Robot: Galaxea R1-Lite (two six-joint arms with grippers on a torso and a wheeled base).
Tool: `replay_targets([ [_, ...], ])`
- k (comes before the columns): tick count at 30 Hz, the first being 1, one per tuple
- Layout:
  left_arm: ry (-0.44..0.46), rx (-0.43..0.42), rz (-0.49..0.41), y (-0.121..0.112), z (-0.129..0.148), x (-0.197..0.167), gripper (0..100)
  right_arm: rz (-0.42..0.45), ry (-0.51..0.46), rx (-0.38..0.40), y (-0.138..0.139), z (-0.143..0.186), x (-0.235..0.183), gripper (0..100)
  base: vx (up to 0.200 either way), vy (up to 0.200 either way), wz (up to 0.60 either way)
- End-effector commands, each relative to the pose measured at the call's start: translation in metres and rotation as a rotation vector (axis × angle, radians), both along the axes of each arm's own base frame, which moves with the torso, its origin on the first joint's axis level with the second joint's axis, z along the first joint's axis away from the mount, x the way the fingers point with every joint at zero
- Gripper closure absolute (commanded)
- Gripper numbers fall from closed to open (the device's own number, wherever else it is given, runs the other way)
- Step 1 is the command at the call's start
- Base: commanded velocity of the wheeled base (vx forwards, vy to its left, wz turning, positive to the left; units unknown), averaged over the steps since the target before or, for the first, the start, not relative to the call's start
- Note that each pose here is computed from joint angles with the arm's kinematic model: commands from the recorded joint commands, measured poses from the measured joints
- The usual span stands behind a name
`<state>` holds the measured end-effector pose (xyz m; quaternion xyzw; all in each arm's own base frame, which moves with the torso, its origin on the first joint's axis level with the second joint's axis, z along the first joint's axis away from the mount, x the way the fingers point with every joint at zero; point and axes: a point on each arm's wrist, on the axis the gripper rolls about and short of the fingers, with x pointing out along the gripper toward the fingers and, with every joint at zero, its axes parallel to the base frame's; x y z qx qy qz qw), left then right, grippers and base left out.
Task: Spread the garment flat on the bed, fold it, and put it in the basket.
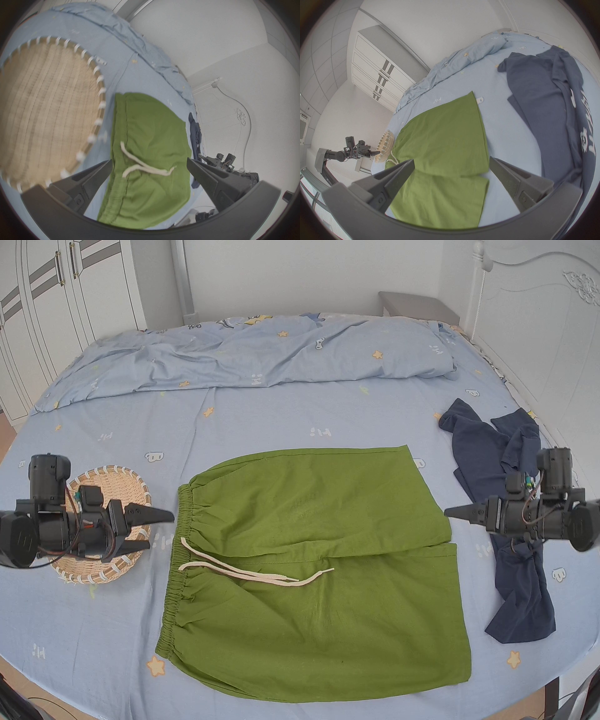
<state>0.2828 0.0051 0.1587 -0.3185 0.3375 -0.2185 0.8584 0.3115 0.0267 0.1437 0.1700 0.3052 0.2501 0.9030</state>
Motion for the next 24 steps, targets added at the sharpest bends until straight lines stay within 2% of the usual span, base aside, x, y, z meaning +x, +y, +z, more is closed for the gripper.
replay_targets([
  [1,0.193,-0.113,-0.040,0.001,-0.046,-0.105,0,-0.022,-0.037,0.053,-0.008,-0.026,-0.122,0,0.000,0.000,0.00],
  [4,0.211,-0.077,-0.076,-0.001,-0.060,-0.116,0,-0.050,-0.036,0.051,-0.014,-0.029,-0.134,0,0.000,0.000,0.00],
  [11,0.232,0.046,-0.216,-0.002,-0.095,-0.134,0,-0.028,-0.015,0.066,-0.015,-0.034,-0.142,0,0.000,0.000,0.00],
  [17,0.297,0.030,-0.196,0.004,-0.107,-0.124,0,-0.035,-0.015,0.066,-0.016,-0.034,-0.143,0,0.000,0.000,0.00],
  [24,0.320,0.025,-0.203,0.006,-0.118,-0.110,0,-0.036,-0.015,0.066,-0.016,-0.034,-0.143,0,0.000,0.000,0.00],
])
